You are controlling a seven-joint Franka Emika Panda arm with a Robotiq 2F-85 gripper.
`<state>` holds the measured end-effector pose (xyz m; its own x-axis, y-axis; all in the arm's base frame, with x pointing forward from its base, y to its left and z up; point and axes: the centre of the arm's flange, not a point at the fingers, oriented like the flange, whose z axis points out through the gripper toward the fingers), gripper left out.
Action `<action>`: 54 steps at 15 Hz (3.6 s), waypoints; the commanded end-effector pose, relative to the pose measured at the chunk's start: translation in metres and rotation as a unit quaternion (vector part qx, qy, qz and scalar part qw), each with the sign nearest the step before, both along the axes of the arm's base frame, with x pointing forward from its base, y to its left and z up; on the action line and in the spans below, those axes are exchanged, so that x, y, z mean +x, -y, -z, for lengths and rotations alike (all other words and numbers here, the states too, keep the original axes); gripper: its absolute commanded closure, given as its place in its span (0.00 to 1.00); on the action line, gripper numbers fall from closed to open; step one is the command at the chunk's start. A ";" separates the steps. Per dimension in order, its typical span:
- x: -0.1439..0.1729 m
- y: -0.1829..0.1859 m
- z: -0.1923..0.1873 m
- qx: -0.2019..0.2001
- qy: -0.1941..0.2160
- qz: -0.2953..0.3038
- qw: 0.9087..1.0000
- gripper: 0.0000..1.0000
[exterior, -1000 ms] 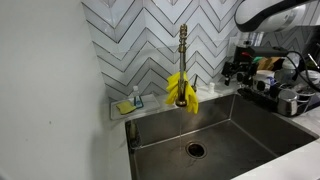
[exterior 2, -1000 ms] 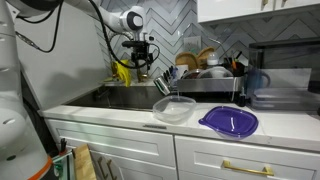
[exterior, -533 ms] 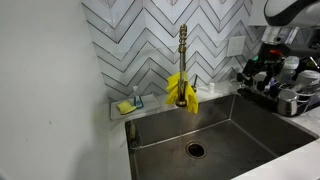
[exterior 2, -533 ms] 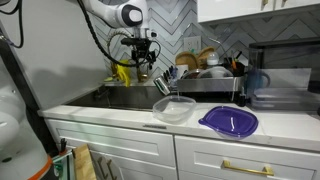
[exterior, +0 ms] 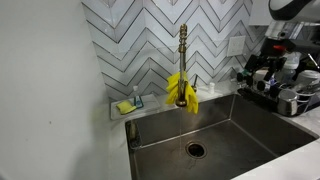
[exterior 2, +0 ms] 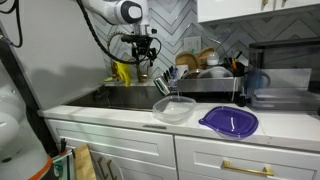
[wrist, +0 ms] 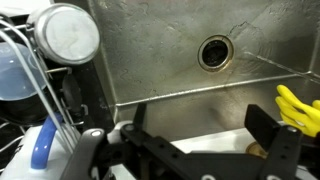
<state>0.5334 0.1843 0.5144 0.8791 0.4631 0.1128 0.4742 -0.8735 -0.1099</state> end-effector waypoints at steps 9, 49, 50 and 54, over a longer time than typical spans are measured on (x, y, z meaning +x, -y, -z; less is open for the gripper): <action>-0.061 0.190 -0.084 -0.046 0.103 -0.111 0.987 0.00; -0.050 0.316 0.158 -0.104 -0.006 0.071 0.992 0.09; -0.050 0.318 0.157 -0.106 -0.007 0.073 0.992 0.05; -0.049 0.317 0.151 -0.092 -0.006 0.072 0.993 0.52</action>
